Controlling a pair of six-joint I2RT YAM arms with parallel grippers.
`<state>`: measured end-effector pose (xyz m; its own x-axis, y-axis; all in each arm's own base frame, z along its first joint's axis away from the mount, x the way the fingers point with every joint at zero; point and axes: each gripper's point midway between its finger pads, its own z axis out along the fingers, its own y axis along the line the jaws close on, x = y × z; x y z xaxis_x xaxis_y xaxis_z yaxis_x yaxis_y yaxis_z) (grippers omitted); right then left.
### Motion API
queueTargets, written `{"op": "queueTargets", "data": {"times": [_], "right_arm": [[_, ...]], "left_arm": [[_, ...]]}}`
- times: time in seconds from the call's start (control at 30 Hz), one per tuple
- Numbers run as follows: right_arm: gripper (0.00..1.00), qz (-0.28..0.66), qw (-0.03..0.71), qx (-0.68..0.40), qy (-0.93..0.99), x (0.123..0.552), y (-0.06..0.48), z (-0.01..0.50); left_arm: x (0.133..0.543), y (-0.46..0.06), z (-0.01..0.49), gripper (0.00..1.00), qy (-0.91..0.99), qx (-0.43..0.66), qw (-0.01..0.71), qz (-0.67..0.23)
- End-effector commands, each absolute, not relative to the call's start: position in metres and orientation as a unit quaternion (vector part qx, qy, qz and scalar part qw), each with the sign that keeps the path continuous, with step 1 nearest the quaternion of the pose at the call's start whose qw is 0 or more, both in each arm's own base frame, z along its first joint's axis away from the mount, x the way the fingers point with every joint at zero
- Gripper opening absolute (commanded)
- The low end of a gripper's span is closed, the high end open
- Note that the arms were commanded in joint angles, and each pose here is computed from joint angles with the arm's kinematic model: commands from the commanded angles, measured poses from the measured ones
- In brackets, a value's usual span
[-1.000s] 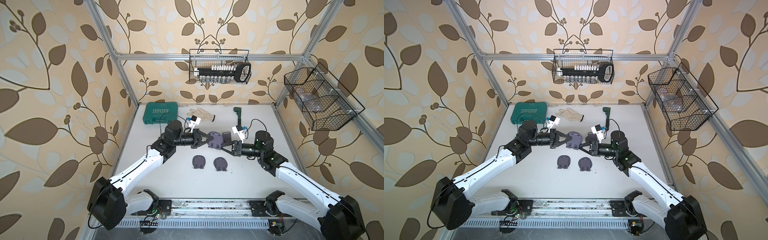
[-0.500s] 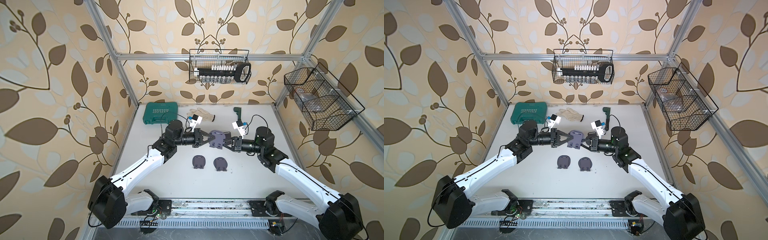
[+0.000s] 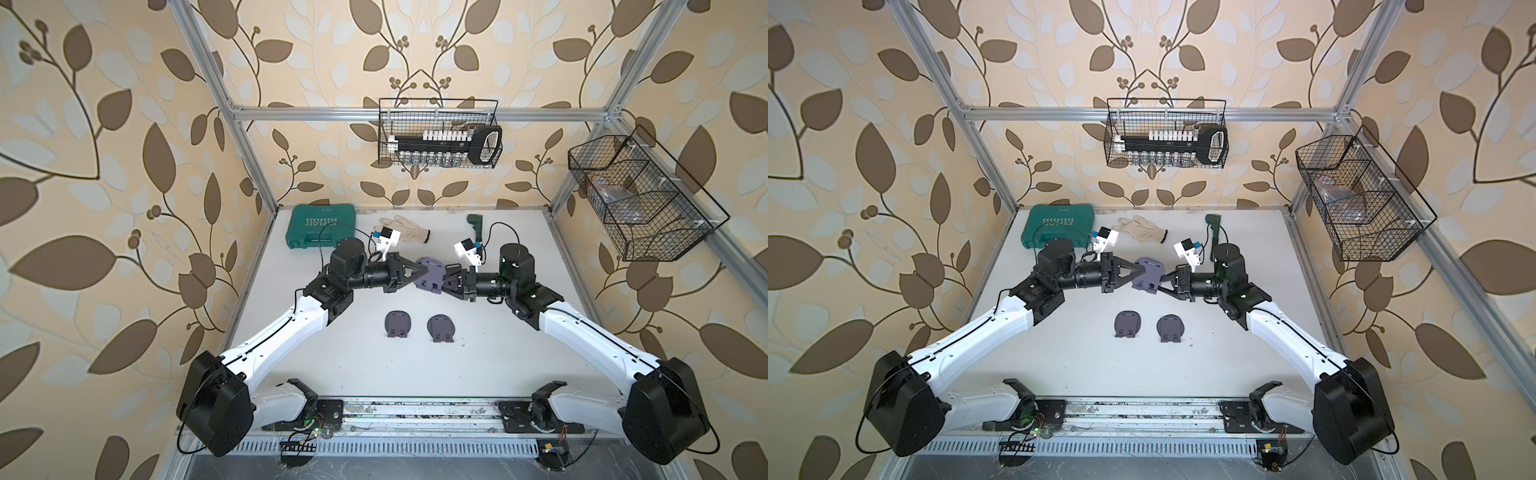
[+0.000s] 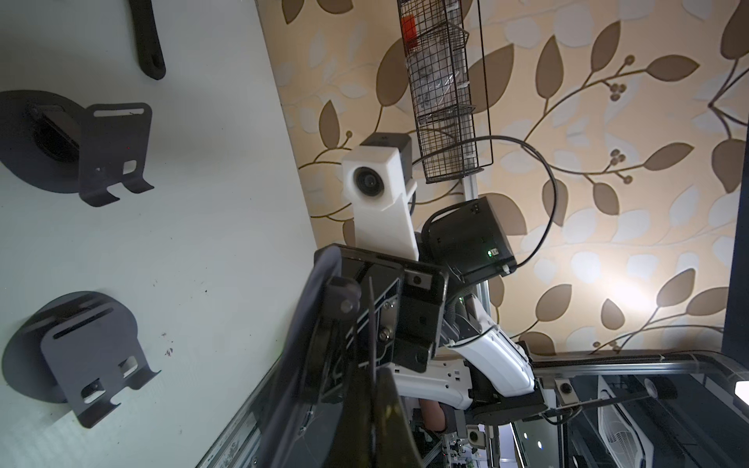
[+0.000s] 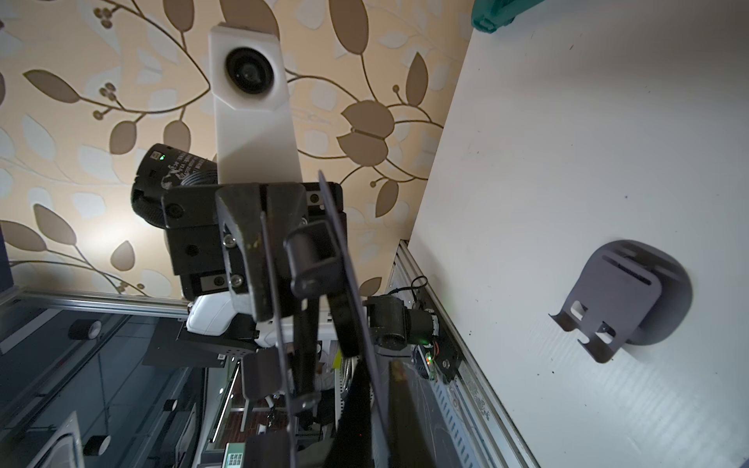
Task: Open the phone stand
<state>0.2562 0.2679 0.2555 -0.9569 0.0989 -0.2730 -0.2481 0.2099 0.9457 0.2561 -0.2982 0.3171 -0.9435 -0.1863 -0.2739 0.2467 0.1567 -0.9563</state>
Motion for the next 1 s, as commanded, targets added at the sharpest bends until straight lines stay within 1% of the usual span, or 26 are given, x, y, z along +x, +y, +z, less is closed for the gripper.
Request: {"op": "queueTargets", "data": {"times": [0.0, 0.27, 0.4, 0.53, 0.67, 0.8, 0.83, 0.9, 0.97], "right_arm": [[0.0, 0.618, 0.015, -0.004, 0.786, 0.236, 0.279, 0.204], [0.0, 0.632, -0.019, 0.007, 0.775, 0.241, 0.286, 0.203], [0.0, 0.617, -0.019, 0.01, 0.787, 0.24, 0.28, 0.201], [0.0, 0.596, 0.053, -0.009, 0.801, 0.247, 0.264, 0.225], [0.0, 0.567, 0.159, -0.04, 0.807, 0.257, 0.245, 0.261], [0.0, 0.57, 0.199, -0.05, 0.796, 0.262, 0.239, 0.282], [0.04, 0.568, 0.201, -0.049, 0.796, 0.263, 0.239, 0.282], [0.17, 0.569, 0.207, -0.048, 0.794, 0.265, 0.239, 0.281], [0.22, 0.57, 0.211, -0.047, 0.793, 0.267, 0.239, 0.28]], "left_arm": [[0.209, -0.294, 0.463, 0.0, 0.584, 0.178, 0.303, -0.732], [0.214, -0.293, 0.475, 0.0, 0.547, 0.206, 0.351, -0.732], [0.231, -0.298, 0.463, 0.0, 0.587, 0.179, 0.327, -0.718], [0.242, -0.304, 0.433, 0.0, 0.639, 0.153, 0.291, -0.696], [0.249, -0.305, 0.404, 0.0, 0.661, 0.111, 0.261, -0.695], [0.258, -0.305, 0.383, 0.0, 0.66, 0.059, 0.24, -0.709], [0.26, -0.305, 0.38, 0.0, 0.659, 0.05, 0.236, -0.712], [0.263, -0.304, 0.373, 0.0, 0.658, 0.032, 0.231, -0.716], [0.266, -0.303, 0.37, 0.0, 0.658, 0.023, 0.231, -0.716]]}}
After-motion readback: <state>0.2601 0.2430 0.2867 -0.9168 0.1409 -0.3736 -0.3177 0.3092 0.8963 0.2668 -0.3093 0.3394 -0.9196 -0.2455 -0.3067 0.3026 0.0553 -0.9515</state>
